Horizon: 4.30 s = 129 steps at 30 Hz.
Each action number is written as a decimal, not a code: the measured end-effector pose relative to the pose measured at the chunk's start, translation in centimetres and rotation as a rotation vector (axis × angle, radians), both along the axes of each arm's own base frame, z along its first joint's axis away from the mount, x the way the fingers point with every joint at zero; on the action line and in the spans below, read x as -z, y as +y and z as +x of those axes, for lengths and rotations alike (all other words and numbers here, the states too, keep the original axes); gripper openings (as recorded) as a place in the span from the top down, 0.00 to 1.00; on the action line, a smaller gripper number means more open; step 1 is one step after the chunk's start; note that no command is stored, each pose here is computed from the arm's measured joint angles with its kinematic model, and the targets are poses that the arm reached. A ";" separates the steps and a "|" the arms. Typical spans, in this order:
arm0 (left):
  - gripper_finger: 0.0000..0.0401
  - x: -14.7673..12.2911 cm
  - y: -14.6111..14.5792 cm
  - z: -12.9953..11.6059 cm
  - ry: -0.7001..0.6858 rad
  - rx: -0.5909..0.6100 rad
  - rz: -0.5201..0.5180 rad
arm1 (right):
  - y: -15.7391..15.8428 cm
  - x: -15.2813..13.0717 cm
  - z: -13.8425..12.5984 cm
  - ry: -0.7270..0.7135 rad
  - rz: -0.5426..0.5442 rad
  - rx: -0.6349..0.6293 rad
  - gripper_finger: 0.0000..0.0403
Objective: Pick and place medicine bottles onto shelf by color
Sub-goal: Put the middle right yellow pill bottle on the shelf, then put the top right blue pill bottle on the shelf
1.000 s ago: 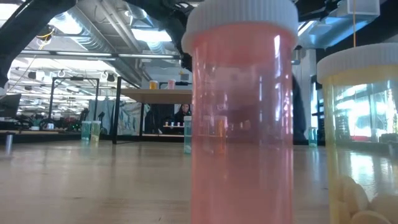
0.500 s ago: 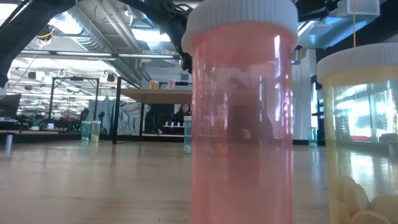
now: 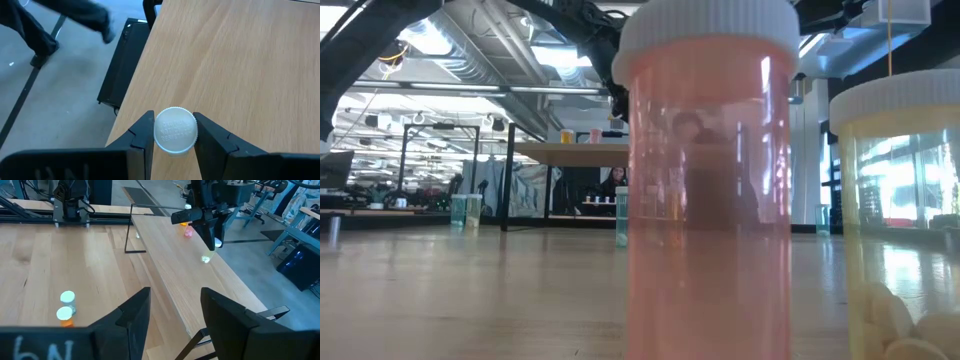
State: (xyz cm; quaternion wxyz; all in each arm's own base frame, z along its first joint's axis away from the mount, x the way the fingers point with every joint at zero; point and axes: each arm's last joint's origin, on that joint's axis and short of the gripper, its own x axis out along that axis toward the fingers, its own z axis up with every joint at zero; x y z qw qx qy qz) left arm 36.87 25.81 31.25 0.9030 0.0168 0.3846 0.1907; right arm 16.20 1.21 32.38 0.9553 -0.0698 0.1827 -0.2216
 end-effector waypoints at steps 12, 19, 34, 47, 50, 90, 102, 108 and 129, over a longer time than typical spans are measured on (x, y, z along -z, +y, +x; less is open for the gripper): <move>0.69 0.0 0.0 0.0 -0.001 -0.025 -0.002 | 0.0 0.0 0.0 0.001 0.000 -0.005 0.56; 0.69 0.0 0.0 0.0 0.000 -0.026 -0.002 | 0.0 0.0 0.0 0.001 0.002 -0.005 0.56; 0.68 0.0 0.0 0.0 -0.011 -0.024 -0.008 | 0.0 0.0 0.0 0.001 0.001 -0.006 0.56; 0.68 0.0 0.1 0.0 -0.014 -0.050 -0.007 | 0.0 0.0 0.0 0.001 0.001 -0.006 0.56; 0.68 0.0 0.1 0.0 -0.015 -0.052 -0.009 | 0.0 0.0 0.0 0.001 0.002 -0.005 0.56; 0.46 -2.7 -1.3 -0.7 -0.018 -0.038 0.097 | 0.0 0.0 0.0 0.001 0.002 -0.005 0.56; 0.46 -7.4 -3.7 -4.8 0.038 -0.058 0.178 | 0.0 0.0 0.0 0.001 0.002 -0.005 0.56; 0.46 -8.0 -4.9 -7.6 0.137 -0.110 0.067 | 0.0 0.0 0.0 0.001 0.001 -0.006 0.56; 0.46 -11.0 -13.2 -12.0 0.142 -0.101 -0.173 | 0.0 0.0 0.0 0.001 0.002 -0.006 0.56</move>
